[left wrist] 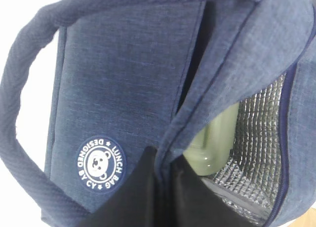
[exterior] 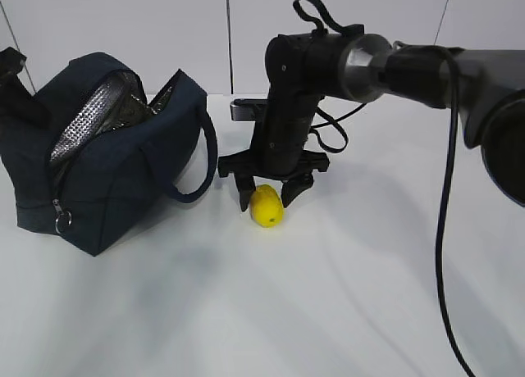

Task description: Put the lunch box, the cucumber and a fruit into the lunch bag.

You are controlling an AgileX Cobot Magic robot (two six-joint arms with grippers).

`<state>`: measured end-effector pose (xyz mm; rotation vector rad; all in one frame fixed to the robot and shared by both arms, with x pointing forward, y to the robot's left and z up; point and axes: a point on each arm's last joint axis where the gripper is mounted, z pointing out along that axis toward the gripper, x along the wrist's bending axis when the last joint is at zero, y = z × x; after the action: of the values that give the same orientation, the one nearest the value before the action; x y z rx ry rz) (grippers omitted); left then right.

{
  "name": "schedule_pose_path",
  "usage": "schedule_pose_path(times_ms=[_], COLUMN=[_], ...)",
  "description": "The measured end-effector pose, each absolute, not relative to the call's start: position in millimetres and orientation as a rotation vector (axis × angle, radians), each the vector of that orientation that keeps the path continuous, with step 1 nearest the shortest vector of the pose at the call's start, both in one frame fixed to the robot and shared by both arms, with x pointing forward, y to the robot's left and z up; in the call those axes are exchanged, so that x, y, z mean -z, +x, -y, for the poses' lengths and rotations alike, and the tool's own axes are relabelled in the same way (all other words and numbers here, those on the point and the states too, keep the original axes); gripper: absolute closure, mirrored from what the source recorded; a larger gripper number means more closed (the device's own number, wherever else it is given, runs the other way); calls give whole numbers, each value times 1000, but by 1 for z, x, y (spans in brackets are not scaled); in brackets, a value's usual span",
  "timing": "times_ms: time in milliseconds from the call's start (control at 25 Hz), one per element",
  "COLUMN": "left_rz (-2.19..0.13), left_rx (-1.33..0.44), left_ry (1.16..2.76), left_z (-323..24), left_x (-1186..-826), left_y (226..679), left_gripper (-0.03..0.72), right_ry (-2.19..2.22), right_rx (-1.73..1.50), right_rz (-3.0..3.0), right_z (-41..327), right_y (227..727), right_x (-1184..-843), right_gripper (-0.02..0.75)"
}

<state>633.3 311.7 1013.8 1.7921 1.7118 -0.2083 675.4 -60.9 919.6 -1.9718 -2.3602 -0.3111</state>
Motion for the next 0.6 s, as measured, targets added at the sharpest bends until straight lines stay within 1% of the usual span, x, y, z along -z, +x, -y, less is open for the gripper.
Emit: schedule_pose_path(times_ms=[400,480,600], left_rz=[-1712,-1712,-1712], left_rx=[209,208,208], left_ry=[1792,1792,1792], left_z=[-312,-312,-312], left_x=[-1014,-1014,-1014], left_y=[633,633,633], left_gripper=[692,692,692], right_ry=[-1971,-1971,-1971], right_rx=[289,289,289], right_rz=[2356,2356,2356], right_z=[61,61,61], right_y=[676,676,676], right_x=[-912,-912,-912], right_gripper=[210,228,291])
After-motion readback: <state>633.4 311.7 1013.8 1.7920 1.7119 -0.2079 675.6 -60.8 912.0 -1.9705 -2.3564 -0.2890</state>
